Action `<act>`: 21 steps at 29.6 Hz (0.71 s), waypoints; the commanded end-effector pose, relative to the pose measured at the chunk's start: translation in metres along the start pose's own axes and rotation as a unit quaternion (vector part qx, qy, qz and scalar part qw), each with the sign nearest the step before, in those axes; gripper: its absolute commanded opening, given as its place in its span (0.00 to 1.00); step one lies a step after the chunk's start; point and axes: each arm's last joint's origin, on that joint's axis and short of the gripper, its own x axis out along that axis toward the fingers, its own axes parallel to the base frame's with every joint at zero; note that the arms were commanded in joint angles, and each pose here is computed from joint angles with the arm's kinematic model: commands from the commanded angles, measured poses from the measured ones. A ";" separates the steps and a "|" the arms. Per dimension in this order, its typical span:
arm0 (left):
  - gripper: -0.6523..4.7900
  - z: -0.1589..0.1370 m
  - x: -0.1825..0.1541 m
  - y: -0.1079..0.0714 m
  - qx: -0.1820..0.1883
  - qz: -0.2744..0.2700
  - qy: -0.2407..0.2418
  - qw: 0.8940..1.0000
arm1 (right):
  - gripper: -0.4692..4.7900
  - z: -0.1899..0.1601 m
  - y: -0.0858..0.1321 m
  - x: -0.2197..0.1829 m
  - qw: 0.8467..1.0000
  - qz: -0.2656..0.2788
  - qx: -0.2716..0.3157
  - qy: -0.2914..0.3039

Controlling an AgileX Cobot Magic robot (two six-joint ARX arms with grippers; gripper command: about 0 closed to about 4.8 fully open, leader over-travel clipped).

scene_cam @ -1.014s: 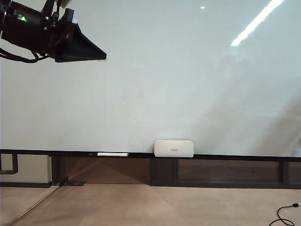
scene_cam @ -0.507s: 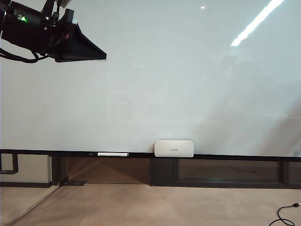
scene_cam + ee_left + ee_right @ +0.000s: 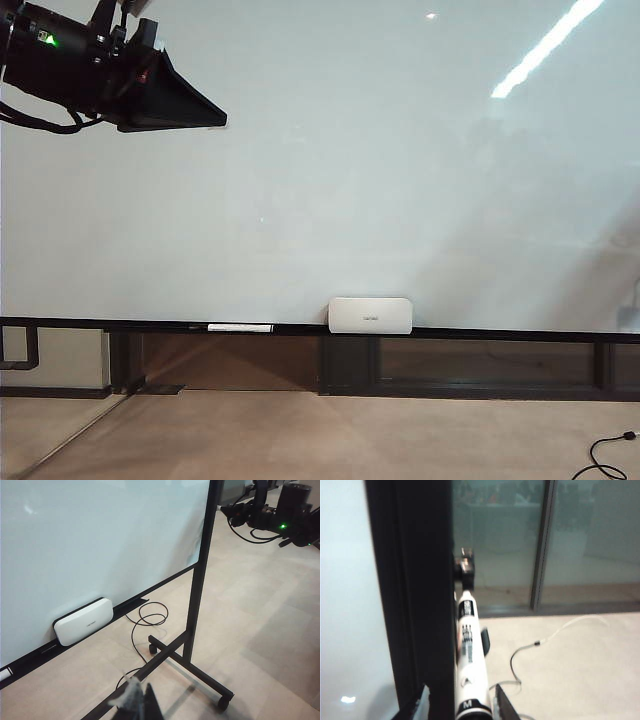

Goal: Reach to the right to find the marker pen, pick it up, and write the number 10 on the whiteboard.

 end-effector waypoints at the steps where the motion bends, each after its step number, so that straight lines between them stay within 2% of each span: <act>1: 0.11 0.004 0.000 0.000 0.009 0.000 -0.010 1.000 | 0.41 0.002 0.002 0.003 1.000 0.003 0.001 0.002; 21: 0.11 0.004 0.000 0.000 0.009 0.000 -0.010 1.000 | 0.41 0.005 -0.003 0.004 1.000 -0.020 -0.005 -0.004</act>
